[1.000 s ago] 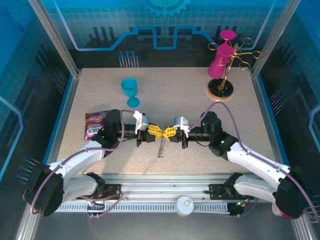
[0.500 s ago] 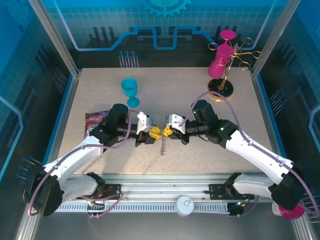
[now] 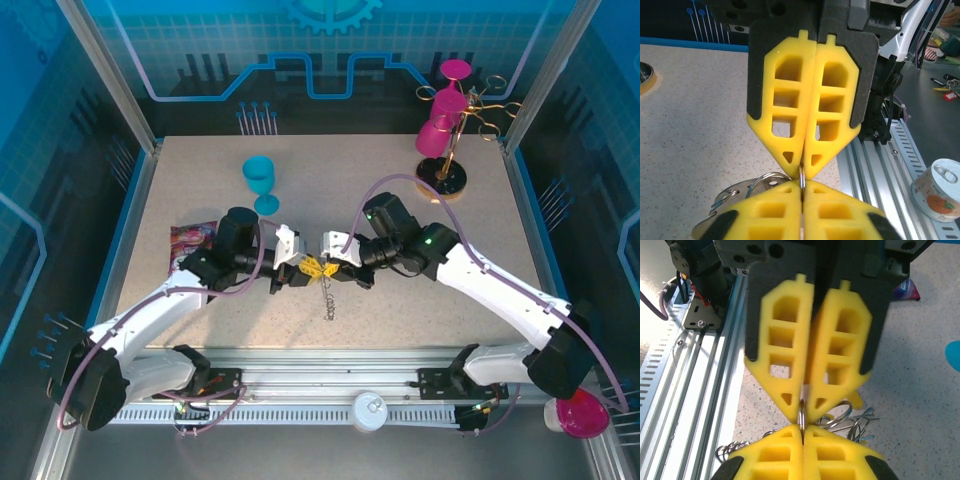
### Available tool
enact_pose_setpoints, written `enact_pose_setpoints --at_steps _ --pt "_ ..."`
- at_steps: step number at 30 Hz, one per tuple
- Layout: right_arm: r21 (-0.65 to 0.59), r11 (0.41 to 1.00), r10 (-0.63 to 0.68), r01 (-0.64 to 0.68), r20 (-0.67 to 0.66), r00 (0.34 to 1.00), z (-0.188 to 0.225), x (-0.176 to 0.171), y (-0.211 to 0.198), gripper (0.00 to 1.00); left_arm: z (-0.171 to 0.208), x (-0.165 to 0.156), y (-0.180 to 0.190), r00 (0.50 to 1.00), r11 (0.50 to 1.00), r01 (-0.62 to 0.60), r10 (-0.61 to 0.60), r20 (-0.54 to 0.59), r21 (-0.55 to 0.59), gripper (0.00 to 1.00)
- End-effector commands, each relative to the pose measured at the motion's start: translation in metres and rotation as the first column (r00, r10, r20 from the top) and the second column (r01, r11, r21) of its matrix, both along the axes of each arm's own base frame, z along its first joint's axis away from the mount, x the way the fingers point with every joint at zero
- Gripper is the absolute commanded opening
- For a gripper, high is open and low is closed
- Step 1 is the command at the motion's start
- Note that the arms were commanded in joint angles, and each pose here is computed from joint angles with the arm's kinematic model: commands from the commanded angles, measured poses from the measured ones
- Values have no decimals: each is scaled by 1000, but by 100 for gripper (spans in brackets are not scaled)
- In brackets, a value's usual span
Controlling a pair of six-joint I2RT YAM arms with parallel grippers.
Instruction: Put the keys on the keyring
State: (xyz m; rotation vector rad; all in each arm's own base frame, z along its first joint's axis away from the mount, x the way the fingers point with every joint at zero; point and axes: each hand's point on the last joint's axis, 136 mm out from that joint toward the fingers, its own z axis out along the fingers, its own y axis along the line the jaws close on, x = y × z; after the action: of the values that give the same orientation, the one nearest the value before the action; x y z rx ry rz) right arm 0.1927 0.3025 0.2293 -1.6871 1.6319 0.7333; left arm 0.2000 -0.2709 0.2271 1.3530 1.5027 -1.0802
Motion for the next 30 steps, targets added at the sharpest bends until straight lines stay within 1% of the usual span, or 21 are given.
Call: enact_pose_setpoints --at_steps 1,2,3,4,5,7,10,11,16,23,30 --pt "62 998 10 -11 16 1000 20 -1 5 0 9 -6 -3 999 999 48 -48 25 -7 0" --pt "85 996 -6 5 13 1000 24 1 2 0 9 -6 -2 998 999 48 -48 29 -4 0" --pt "111 994 -21 20 9 1000 27 3 0 6 9 -6 -2 998 999 47 -47 33 -4 0" --pt "144 989 -42 41 4 999 30 5 -4 18 9 -7 -2 998 999 46 -46 40 -6 0" --pt "179 982 -59 59 -1 998 33 7 -7 26 10 -6 -2 998 999 42 -42 49 -12 0" --pt "245 966 -86 85 -6 996 36 9 -14 31 13 -5 -2 997 999 32 -29 66 -37 0" --pt "327 940 -107 96 14 994 40 9 -18 30 20 -4 -3 998 995 13 -6 70 -101 0" --pt "331 938 -110 102 5 994 31 7 -19 30 23 -4 -4 998 993 8 0 67 -120 0" --pt "385 915 -122 122 -26 992 23 7 -17 27 29 -4 -3 998 979 -19 29 48 -203 0" --pt "410 907 -86 97 -47 995 21 2 -11 26 36 -1 -3 998 958 -55 60 7 -280 0" --pt "418 904 -82 94 -47 996 21 1 -10 25 38 3 -3 997 943 -76 74 -17 -324 0"
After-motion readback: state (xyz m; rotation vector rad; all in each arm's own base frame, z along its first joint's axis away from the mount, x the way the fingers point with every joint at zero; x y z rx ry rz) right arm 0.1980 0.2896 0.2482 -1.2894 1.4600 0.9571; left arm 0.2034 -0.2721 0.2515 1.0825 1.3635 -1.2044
